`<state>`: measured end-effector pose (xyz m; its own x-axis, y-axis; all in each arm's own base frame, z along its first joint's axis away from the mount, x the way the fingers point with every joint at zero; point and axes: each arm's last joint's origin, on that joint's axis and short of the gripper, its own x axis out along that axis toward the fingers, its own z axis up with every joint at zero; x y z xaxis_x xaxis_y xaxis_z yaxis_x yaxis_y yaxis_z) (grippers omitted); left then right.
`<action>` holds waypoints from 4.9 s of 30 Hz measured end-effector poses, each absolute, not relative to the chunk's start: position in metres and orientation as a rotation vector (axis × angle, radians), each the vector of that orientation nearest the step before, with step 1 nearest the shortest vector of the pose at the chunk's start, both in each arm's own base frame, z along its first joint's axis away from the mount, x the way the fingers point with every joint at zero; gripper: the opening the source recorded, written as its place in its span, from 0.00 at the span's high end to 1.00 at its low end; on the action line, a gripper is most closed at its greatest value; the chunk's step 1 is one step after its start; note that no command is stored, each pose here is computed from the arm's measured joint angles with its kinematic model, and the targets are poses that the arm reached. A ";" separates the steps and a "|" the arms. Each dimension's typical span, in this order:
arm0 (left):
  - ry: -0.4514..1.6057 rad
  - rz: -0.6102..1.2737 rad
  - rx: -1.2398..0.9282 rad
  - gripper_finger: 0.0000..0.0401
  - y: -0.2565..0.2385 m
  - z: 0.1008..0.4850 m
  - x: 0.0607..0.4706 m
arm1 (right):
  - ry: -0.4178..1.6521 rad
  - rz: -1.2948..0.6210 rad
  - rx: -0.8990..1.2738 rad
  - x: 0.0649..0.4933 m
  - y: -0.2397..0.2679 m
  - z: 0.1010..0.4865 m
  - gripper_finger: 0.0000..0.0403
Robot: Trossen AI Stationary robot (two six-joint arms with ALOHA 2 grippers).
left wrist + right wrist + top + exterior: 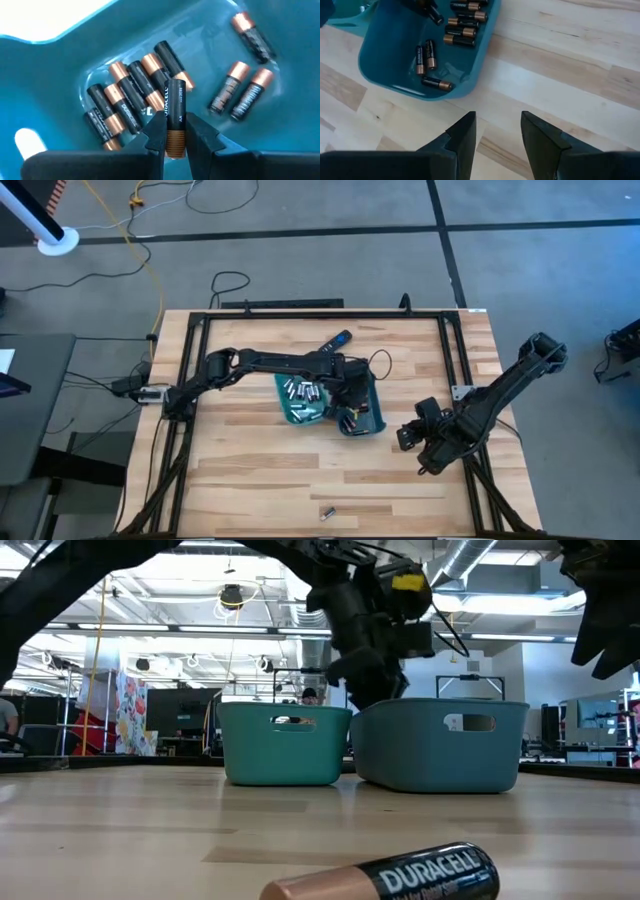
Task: Sort batteries
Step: Put the copper and black battery into the blue bin
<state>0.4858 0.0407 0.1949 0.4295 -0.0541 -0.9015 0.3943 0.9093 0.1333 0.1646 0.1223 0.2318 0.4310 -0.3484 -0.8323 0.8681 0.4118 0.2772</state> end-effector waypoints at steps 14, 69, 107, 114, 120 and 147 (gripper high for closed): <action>1.124 -0.226 0.388 0.70 0.043 0.194 0.485 | 0.776 -0.866 0.787 0.164 0.122 0.232 0.57; 0.816 0.411 -0.638 0.69 -0.221 0.253 0.332 | 0.907 -0.586 0.406 0.169 0.128 0.233 0.57; 0.469 0.134 -0.845 0.79 -0.282 0.283 0.340 | 0.839 -0.576 0.704 0.155 0.154 0.234 0.57; 0.416 0.059 -0.768 0.87 -0.315 0.272 0.385 | 0.845 -0.476 0.721 0.145 0.171 0.235 0.57; 0.513 0.141 -0.732 0.89 -0.306 0.273 0.424 | 0.865 -0.420 0.713 0.131 0.182 0.235 0.57; 0.808 0.254 -0.775 0.82 -0.234 0.264 0.462 | 0.911 -0.331 0.612 0.109 0.193 0.234 0.57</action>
<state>0.4624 -0.2339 0.2641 0.6788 -0.0783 -0.7301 -0.4822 0.7023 -0.5237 0.1086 0.1926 0.2338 0.5796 -0.0133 -0.8148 0.5125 0.7833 0.3518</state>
